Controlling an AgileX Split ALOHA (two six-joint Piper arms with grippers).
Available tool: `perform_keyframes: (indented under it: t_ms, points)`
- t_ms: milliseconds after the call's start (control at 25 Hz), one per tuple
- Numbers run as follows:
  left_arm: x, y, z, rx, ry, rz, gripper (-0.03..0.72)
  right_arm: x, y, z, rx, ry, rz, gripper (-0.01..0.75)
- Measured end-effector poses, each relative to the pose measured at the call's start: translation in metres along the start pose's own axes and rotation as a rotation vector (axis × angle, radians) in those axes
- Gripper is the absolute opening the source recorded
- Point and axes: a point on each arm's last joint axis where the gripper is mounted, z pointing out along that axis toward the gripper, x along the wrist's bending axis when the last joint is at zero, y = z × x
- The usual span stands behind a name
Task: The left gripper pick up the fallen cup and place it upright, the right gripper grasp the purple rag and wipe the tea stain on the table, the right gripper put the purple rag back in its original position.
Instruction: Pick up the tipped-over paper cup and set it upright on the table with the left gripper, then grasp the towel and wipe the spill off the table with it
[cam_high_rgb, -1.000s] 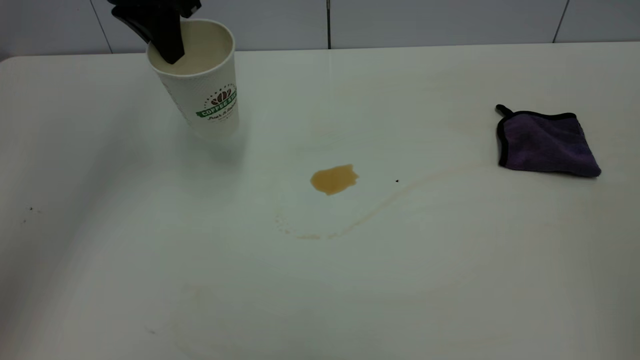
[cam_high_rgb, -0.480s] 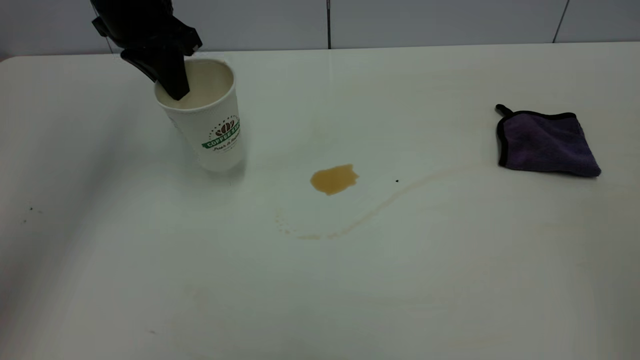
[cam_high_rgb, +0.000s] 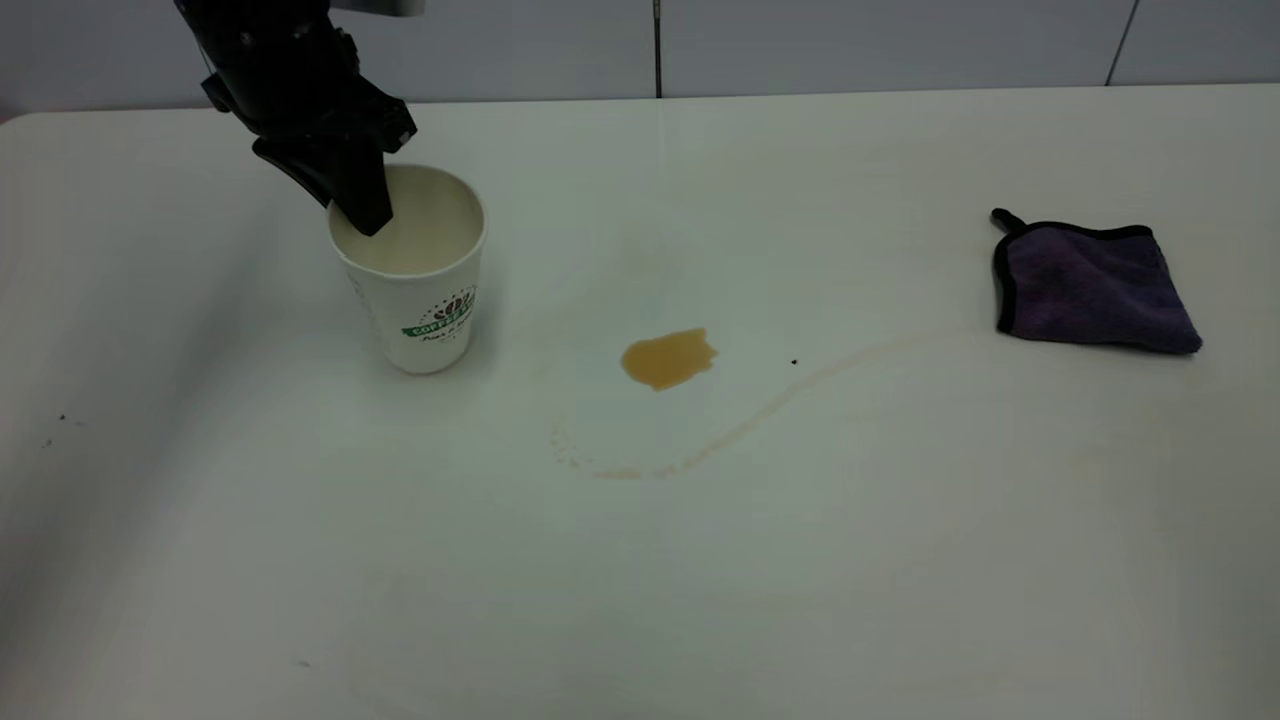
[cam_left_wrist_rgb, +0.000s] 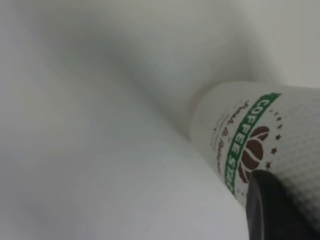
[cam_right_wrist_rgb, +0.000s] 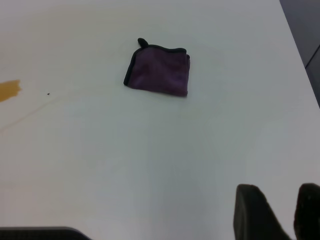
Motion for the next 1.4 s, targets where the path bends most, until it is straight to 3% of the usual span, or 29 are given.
perform_keyframes:
  t_ms: [200, 480, 600, 840, 1040, 1400]
  points:
    - [0.0, -0.001, 0.003, 0.006, -0.002, -0.002, 0.251, 0.0, 0.0, 0.0, 0.0, 0.0, 0.0, 0.238]
    - [0.002, -0.001, -0.003, 0.011, 0.024, 0.02, 0.571, 0.0, 0.0, 0.0, 0.0, 0.001, 0.0, 0.238]
    - [0.002, -0.001, -0.022, 0.018, 0.056, 0.035, 0.655, 0.0, 0.0, 0.0, 0.0, 0.001, 0.0, 0.238]
    - [0.0, 0.003, -0.109, -0.013, 0.168, -0.043, 0.634, 0.0, 0.0, 0.0, 0.0, 0.001, 0.0, 0.238]
    - [-0.02, -0.014, -0.207, -0.054, 0.189, -0.134, 0.57, 0.0, 0.0, 0.0, 0.0, 0.001, 0.0, 0.238]
    - [-0.063, -0.07, -0.349, -0.41, 0.283, -0.157, 0.527, 0.0, 0.0, 0.0, 0.0, 0.001, 0.0, 0.238]
